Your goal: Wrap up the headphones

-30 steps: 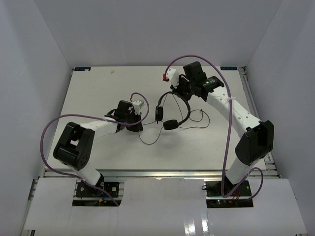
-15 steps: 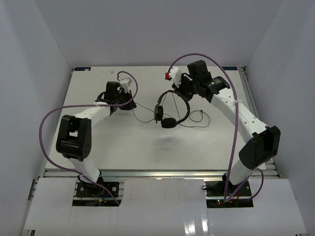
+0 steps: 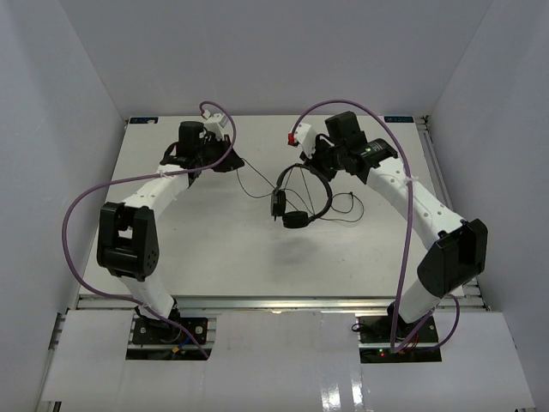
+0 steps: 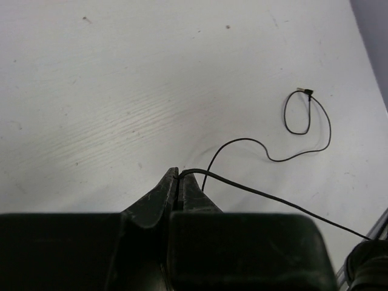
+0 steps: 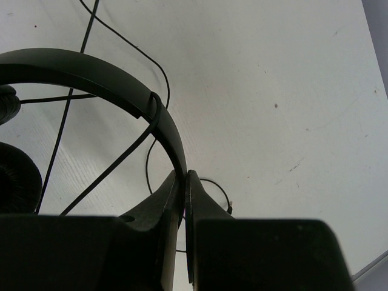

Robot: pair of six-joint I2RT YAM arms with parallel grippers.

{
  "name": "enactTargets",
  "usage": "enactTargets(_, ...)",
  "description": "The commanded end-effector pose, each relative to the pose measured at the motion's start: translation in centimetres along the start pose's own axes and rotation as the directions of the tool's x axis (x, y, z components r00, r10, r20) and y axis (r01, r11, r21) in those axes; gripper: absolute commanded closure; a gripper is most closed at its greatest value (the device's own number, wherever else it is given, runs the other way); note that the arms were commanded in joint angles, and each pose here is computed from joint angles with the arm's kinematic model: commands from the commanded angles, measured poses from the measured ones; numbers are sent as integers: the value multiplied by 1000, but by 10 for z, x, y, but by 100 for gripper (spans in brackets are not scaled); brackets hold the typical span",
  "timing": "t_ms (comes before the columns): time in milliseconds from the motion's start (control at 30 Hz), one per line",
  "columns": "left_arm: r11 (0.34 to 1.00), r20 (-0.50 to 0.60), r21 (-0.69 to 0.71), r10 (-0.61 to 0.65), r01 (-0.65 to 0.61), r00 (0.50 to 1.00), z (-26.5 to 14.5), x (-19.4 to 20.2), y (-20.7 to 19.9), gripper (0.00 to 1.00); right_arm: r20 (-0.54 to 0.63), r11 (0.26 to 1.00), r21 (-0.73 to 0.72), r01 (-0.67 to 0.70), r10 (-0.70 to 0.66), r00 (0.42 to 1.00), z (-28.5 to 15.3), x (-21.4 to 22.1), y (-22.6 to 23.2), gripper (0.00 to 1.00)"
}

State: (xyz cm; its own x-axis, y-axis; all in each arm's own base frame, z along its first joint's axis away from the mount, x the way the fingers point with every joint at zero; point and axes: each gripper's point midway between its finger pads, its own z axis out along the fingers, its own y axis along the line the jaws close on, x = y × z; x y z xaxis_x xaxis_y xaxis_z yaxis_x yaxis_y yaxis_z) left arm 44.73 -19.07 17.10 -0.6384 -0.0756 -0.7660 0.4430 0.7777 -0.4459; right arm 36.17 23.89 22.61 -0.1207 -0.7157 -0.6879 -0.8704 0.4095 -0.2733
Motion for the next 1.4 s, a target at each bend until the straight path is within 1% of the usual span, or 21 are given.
enactTargets(0, 993, 97, 116, 20, -31, 995, -31, -50, -43, 100, 17, 998, 43, 40, -40, 999, 0, -9, 0, 92)
enactTargets(100, 991, 118, 128, 27, -42, 993, -41, -61, -53, 100, -15, 997, 59, 54, -53, 998, 8, -2, -1, 92)
enactTargets(167, 989, 147, 132, 41, -61, 988, -52, -76, -62, 100, -33, 996, 69, 64, -62, 998, 14, 3, -1, 92)
enactTargets(333, 984, 164, 167, 40, -68, 986, -64, -94, -79, 100, -72, 992, 92, 83, -77, 994, 24, 8, -1, 92)
enactTargets(567, 969, 157, 237, 33, -70, 987, -78, -97, -99, 100, -105, 983, 167, 81, -64, 992, 28, 4, -16, 92)
enactTargets(700, 975, 146, 204, 65, -94, 987, -86, -92, -97, 100, -121, 977, 196, 86, -63, 991, 28, 3, -25, 92)
enactTargets(833, 980, 140, 133, 131, -150, 981, -93, -86, -88, 100, -150, 968, 228, 109, -76, 986, 25, 3, -34, 92)
enactTargets(1000, 979, 134, 95, 168, -182, 977, -104, -85, -87, 100, -206, 946, 279, 163, -106, 973, 21, 6, -48, 92)
enactTargets(1200, 972, 112, 25, 230, -234, 967, -113, -85, -79, 100, -231, 926, 315, 210, -140, 963, 12, -3, -63, 92)
enactTargets(1267, 971, 95, 16, 234, -237, 967, -112, -81, -75, 100, -233, 917, 332, 222, -148, 961, 6, -11, -70, 92)
enactTargets(1367, 970, 79, 39, 238, -241, 968, -110, -74, -78, 100, -241, 905, 351, 240, -160, 957, 3, -18, -77, 92)
